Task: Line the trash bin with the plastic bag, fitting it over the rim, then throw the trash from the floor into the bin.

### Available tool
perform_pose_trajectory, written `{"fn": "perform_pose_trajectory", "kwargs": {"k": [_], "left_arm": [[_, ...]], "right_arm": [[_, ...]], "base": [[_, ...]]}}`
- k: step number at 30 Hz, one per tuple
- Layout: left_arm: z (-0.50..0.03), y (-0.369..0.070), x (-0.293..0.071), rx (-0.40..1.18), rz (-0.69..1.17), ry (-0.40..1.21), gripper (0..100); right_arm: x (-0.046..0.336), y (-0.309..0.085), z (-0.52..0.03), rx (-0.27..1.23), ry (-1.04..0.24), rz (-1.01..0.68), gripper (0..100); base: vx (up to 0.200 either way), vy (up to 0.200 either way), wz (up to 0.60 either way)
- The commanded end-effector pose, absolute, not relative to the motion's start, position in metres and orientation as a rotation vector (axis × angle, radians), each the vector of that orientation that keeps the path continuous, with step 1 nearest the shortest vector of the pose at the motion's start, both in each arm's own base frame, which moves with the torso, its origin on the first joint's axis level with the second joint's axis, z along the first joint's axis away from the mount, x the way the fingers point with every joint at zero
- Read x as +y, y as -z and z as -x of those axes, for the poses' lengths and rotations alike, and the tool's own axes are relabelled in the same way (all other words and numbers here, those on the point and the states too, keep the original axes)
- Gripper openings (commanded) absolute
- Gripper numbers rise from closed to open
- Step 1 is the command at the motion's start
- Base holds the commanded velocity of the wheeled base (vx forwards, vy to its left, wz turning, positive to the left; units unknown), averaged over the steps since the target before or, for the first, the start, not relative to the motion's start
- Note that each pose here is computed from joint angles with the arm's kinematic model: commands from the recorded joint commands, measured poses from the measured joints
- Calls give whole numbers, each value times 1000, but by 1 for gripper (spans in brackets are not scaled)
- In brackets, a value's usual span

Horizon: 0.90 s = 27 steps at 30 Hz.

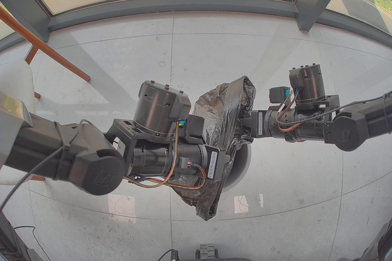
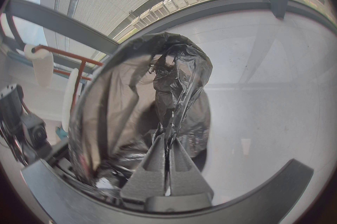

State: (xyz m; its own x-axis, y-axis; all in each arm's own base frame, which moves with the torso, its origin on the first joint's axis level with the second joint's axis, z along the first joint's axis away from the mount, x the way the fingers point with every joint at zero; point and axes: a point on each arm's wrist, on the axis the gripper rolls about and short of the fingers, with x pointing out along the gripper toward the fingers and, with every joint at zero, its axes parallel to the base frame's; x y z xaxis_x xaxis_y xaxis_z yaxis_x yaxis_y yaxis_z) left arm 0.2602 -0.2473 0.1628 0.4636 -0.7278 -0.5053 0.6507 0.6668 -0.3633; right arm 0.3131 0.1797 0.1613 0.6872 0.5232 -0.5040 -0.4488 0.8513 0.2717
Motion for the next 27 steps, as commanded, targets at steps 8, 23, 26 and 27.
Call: {"fn": "perform_pose_trajectory", "kwargs": {"k": [8,23,26,27], "left_arm": [[-283,-137,-269,706,181,832,100],[-310,-128,-300,649,223,772,100],[-314,-128,-304,633,224,757,100],[-314,-127,-304,633,222,753,100]], "right_arm": [[142,-147,-330,625,-466,-101,0],[142,-145,-327,633,-470,-100,0],[142,-146,-327,630,-469,-101,0],[141,-146,-327,630,-469,-102,0]], "base": [[0,0,0],[0,0,0],[0,0,0],[0,0,0]]}}
